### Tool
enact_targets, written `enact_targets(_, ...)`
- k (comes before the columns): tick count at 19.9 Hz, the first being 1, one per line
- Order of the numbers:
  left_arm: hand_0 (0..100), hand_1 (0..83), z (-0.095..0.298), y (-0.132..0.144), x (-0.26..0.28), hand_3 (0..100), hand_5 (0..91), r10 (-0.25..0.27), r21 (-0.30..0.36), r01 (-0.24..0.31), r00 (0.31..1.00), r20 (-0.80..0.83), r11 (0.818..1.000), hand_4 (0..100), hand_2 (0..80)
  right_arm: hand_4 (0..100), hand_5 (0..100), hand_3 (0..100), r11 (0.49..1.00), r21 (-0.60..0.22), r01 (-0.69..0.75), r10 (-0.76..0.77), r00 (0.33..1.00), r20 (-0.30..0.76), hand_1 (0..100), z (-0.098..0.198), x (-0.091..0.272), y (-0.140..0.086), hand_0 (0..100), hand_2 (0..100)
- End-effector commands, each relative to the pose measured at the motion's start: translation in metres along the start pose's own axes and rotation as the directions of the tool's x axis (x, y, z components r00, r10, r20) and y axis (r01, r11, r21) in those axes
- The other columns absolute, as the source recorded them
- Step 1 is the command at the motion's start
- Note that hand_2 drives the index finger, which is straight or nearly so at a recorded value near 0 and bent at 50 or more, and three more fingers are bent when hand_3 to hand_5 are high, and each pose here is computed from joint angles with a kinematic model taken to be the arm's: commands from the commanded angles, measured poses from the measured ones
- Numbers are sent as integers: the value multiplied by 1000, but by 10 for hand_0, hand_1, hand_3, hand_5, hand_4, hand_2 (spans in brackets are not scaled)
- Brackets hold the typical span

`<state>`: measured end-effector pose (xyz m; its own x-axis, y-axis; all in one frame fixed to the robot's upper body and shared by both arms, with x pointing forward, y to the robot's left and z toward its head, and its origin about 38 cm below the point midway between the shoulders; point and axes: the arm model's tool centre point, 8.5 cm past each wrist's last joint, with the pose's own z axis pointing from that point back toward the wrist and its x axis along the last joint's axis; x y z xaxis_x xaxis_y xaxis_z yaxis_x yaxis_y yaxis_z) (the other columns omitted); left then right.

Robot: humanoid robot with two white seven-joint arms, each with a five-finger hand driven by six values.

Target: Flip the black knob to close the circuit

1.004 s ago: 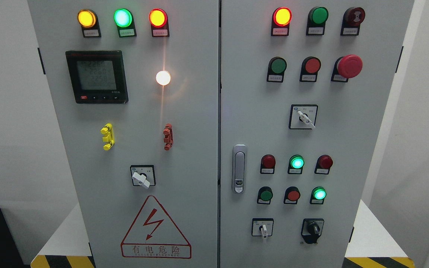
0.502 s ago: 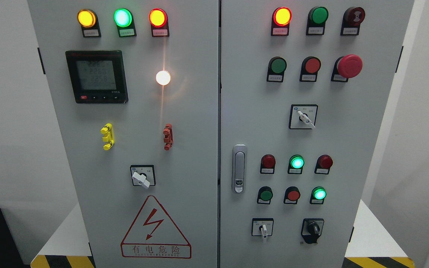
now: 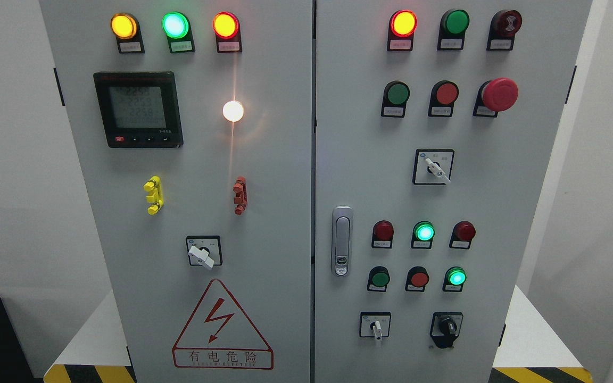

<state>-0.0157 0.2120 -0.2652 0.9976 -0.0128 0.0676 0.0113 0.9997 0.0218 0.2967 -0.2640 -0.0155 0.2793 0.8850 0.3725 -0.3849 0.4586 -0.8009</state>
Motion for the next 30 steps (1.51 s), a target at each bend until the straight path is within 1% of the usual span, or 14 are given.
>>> enact_targets(1, 120, 556, 0, 0, 0, 0, 0, 0, 1, 0, 1000, 0, 1000, 0, 0, 917, 867, 1000, 947, -318, -45, 70, 995, 68, 43, 35, 48, -105, 0, 913)
enact_targets(3, 120, 556, 0, 0, 0, 0, 0, 0, 1, 0, 1000, 0, 1000, 0, 0, 927, 881, 1000, 937, -346, -51, 81, 994, 73, 40, 36, 56, -116, 0, 913)
enact_targets(5, 120, 556, 0, 0, 0, 0, 0, 0, 1, 0, 1000, 0, 1000, 0, 0, 931, 890, 1000, 941, -335, -54, 77, 995, 56, 39, 34, 60, -121, 0, 913)
enact_targets(7, 120, 556, 0, 0, 0, 0, 0, 0, 1, 0, 1000, 0, 1000, 0, 0, 937, 899, 1000, 933, -352, -73, 96, 994, 46, 35, 32, 69, -128, 0, 913)
enact_targets(13, 120, 556, 0, 0, 0, 0, 0, 0, 1, 0, 1000, 0, 1000, 0, 0, 942, 902, 1000, 921, -377, -99, 121, 992, 37, 24, 30, 85, -138, 0, 922)
enact_targets(18, 120, 556, 0, 0, 0, 0, 0, 0, 1, 0, 1000, 0, 1000, 0, 0, 944, 902, 1000, 908, -406, -105, 125, 992, 22, 23, 20, 96, -152, 0, 923)
enact_targets(24, 120, 556, 0, 0, 0, 0, 0, 0, 1, 0, 1000, 0, 1000, 0, 0, 944, 903, 1000, 905, -415, -97, 116, 993, 22, 23, 12, 109, -164, 0, 926)
enact_targets(30, 120, 556, 0, 0, 0, 0, 0, 0, 1, 0, 1000, 0, 1000, 0, 0, 943, 905, 1000, 895, -432, -112, 123, 992, -1, 22, 1, 116, -177, 0, 927)
